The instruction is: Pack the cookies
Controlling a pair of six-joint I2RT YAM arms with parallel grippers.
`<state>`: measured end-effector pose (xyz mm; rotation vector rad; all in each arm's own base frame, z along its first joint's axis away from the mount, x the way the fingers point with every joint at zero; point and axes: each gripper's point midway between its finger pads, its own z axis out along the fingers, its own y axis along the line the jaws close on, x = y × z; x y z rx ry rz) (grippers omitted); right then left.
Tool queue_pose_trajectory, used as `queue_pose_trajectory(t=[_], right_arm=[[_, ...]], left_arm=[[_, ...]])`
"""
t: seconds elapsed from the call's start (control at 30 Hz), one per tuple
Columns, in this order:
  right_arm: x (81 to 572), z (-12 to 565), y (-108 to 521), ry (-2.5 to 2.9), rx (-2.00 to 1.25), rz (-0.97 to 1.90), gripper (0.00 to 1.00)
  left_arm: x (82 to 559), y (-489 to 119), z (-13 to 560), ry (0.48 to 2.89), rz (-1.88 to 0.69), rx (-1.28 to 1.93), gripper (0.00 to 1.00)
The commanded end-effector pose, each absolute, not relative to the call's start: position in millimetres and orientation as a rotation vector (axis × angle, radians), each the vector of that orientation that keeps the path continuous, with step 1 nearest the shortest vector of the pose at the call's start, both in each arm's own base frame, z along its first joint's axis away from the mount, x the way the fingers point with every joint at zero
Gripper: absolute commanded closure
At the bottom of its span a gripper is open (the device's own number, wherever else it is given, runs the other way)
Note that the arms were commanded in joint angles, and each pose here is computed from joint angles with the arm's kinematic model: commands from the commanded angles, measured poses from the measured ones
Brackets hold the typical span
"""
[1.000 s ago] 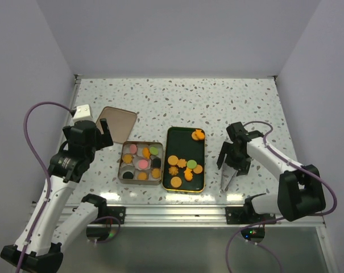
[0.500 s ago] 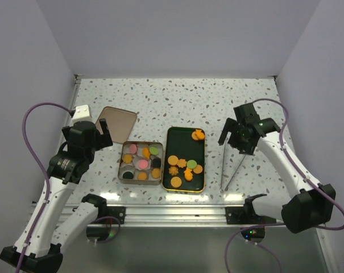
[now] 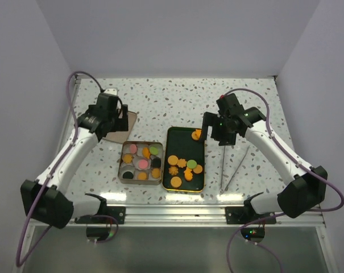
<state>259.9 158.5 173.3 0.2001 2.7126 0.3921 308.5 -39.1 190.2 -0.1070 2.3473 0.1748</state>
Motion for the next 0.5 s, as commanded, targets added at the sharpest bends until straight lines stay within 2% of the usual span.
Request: queue_pose_trajectory(t=[0.0, 0.23, 0.47], right_arm=[[263.1, 192.3, 180.9, 2.674, 0.111, 0.543, 0.09], [247.3, 193.8, 169.6, 2.689, 0.019, 0.504, 0.09], [236.3, 195.0, 160.3, 2.725, -0.005, 0.456, 0.09]], left_arm=[[356.0, -57.6, 212.4, 2.283, 0.148, 0.003, 0.00], [418.5, -73.5, 165.1, 2.390, 0.218, 0.055, 0.09], [429.2, -85.1, 95.7, 2.509, 0.186, 0.109, 0.14]])
